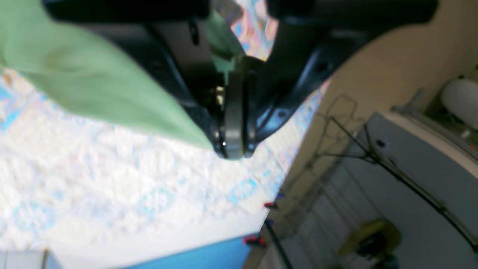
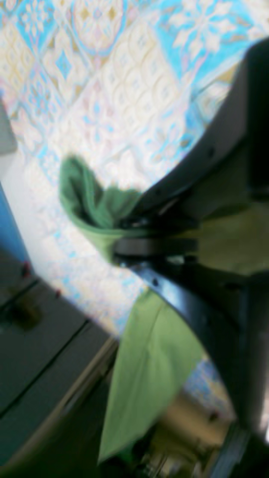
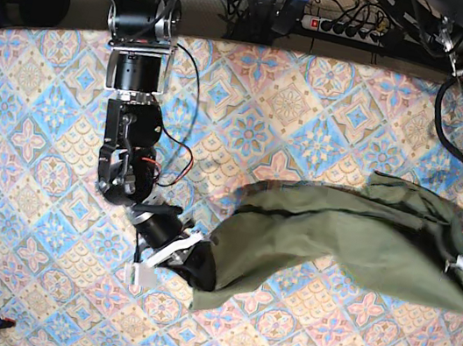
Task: Layout the t-shirt on the table in an organized manner, then fold the t-shirt properly
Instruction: 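Lift the t-shirt with both grippers and swing it flat over the table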
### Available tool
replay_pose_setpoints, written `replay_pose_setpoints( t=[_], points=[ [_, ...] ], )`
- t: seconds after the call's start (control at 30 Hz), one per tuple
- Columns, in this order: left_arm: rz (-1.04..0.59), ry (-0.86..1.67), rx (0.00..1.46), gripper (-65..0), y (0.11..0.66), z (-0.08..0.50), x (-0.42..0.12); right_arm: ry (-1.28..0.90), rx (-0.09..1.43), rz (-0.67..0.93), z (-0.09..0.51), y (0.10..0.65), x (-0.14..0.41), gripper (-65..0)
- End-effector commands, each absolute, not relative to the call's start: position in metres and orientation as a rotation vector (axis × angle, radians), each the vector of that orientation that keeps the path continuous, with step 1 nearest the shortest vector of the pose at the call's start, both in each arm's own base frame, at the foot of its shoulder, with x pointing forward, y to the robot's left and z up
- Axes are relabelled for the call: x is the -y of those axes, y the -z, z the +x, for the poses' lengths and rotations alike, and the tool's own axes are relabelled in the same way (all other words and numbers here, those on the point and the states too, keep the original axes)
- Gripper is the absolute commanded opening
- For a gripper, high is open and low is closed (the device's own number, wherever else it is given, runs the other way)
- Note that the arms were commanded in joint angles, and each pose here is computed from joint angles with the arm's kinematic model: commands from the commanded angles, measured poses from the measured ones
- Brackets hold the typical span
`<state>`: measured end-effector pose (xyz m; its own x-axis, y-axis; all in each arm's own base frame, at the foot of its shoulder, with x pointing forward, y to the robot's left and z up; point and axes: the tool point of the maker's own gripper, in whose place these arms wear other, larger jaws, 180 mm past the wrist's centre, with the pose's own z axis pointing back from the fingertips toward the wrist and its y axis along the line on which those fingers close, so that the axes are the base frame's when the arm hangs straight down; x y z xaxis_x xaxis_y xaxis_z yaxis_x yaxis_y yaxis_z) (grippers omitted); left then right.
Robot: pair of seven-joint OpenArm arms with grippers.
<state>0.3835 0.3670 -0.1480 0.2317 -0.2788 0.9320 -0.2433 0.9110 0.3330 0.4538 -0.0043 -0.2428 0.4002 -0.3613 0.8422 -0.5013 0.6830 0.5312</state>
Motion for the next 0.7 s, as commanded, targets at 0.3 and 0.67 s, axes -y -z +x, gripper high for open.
replay_pose_setpoints(
  t=[0.3, 0.67],
  points=[
    [0.348, 0.166, 1.561, -65.0, 0.064, 0.473, -0.294, -0.048, 1.389, 0.701, 0.52, 0.171, 0.122, -64.0],
    [0.164, 0.039, 1.731, -65.0, -0.043, 0.536, -0.27, -0.1, 1.542, 0.617, 0.568, 0.061, 0.187, -64.0]
  ],
)
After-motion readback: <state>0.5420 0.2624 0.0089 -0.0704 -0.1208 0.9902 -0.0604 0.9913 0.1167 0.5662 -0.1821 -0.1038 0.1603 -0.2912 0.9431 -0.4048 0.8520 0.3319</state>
